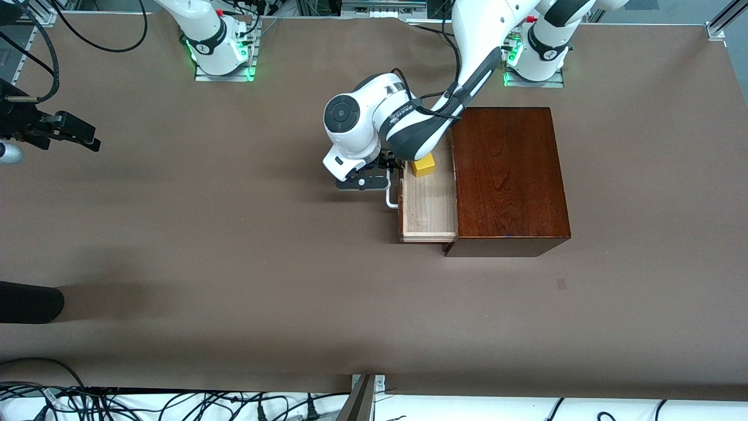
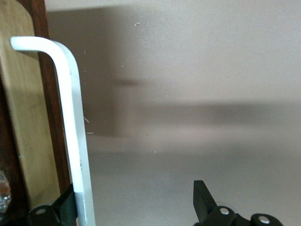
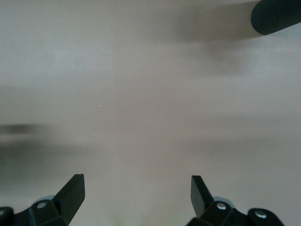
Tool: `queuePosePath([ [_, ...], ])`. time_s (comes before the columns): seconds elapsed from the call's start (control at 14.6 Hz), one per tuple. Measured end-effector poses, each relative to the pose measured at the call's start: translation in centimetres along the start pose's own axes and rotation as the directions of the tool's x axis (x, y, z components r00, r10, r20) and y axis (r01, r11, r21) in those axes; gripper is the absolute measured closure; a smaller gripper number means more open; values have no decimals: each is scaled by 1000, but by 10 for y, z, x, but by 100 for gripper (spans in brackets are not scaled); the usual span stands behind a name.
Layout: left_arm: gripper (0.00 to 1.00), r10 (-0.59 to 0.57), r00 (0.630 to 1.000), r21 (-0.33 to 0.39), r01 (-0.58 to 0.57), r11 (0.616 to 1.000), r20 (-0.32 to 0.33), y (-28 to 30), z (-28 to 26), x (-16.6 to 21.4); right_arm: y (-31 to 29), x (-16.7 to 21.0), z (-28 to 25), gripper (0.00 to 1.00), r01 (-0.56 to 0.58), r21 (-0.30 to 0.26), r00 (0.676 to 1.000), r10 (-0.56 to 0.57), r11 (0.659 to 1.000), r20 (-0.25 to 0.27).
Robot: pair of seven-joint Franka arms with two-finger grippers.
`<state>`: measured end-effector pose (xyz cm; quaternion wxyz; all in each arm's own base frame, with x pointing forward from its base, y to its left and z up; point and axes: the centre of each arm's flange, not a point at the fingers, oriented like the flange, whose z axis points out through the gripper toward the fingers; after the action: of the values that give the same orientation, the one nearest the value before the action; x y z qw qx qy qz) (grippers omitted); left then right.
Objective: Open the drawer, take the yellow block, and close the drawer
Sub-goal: 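Pull the drawer open by its handle with the left gripper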
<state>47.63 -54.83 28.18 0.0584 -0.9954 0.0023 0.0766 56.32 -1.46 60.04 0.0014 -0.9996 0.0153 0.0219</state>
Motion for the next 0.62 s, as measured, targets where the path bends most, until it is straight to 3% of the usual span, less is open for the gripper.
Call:
queuePosePath([
  [0.62,0,43,999,-12,-43,999,8,6,-15,-5,2,0,-1,0,-3,0,1000,3,1000,-2],
])
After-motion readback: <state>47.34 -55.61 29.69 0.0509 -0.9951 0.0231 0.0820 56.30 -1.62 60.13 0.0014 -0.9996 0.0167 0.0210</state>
